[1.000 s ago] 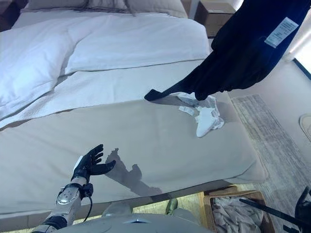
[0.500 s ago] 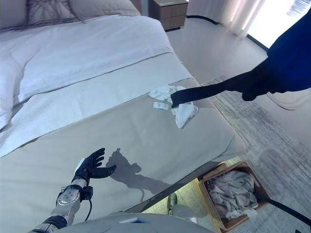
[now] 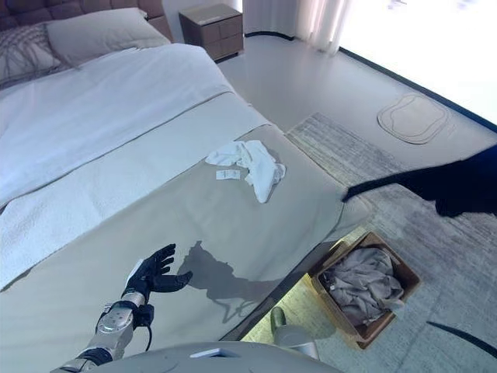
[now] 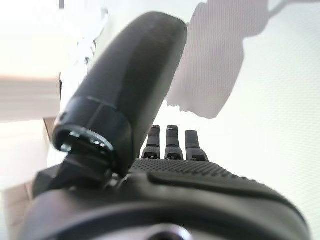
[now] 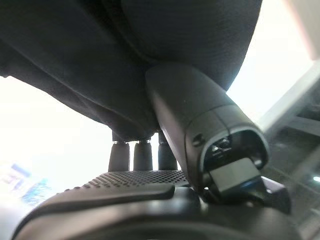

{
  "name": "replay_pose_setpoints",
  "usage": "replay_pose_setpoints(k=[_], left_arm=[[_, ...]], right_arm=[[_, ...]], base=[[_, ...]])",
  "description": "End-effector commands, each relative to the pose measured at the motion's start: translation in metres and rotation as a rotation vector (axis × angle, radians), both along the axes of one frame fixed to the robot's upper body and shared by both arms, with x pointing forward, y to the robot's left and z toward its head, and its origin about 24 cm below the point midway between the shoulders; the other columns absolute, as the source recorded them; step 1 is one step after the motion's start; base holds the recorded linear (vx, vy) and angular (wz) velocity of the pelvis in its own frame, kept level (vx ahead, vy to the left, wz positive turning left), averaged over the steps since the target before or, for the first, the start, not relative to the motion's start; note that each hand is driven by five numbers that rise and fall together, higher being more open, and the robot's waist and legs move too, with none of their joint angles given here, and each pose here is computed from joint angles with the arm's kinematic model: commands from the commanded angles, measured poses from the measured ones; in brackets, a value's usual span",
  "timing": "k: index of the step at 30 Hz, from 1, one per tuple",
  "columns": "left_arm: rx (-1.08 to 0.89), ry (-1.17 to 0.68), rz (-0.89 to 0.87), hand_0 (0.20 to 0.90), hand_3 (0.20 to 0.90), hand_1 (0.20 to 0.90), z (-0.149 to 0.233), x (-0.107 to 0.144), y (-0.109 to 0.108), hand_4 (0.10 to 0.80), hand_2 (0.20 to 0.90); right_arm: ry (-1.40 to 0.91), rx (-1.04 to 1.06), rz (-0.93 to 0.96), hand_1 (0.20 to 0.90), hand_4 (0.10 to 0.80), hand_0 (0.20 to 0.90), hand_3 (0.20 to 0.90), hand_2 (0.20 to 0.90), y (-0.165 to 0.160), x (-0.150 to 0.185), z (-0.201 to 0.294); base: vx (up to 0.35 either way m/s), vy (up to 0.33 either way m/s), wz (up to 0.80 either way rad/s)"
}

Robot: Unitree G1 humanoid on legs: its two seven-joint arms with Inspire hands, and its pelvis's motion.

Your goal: Pick up the clothes from the bed and place them into the basket

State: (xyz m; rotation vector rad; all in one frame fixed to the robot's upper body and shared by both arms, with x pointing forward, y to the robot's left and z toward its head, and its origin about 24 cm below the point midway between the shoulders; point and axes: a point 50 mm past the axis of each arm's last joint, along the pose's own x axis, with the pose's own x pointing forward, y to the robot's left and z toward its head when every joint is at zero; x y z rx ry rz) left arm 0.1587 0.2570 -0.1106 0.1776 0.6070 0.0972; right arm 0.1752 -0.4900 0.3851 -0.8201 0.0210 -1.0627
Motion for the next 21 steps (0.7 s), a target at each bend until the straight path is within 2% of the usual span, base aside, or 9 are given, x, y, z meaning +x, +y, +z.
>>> replay_pose_setpoints(k=[1, 9, 16, 21], left_arm=[[0.059, -0.161, -0.024, 0.9, 0.9, 0.9, 0.024, 0.025, 0.014, 0.8, 0.9], [0.095, -0.166, -0.028, 0.9, 0.9, 0.9, 0.031, 0.03, 0.025, 0.8, 0.9], [0.096, -0.167, -0.027, 0.9, 0.9, 0.9, 0.034, 0.035, 0.027, 0.8, 0.9], [0.093, -0.166, -0.031, 0.9, 0.9, 0.9, 0.034, 0.035, 0.026, 0.8, 0.9]], right_arm=[[-0.138, -0.116, 0.093, 0.3, 0.1, 0.3, 0.2, 0.3, 0.01, -0.009, 0.023], [0.02, 0.003, 0.186, 0.3, 0.1, 0.3, 0.2, 0.3, -0.007, 0.003, -0.077], [0.098, 0.03, 0.362, 0.3, 0.1, 0.3, 0.2, 0.3, 0.021, 0.034, -0.126], [0.116, 0.049, 0.411, 0.3, 0.1, 0.3, 0.2, 0.3, 0.03, 0.044, -0.144]], base=[[-0.018, -0.024, -0.13], [-0.006, -0.013, -0.04], [-0.004, -0.008, -0.02], [-0.003, -0.001, 0.02]])
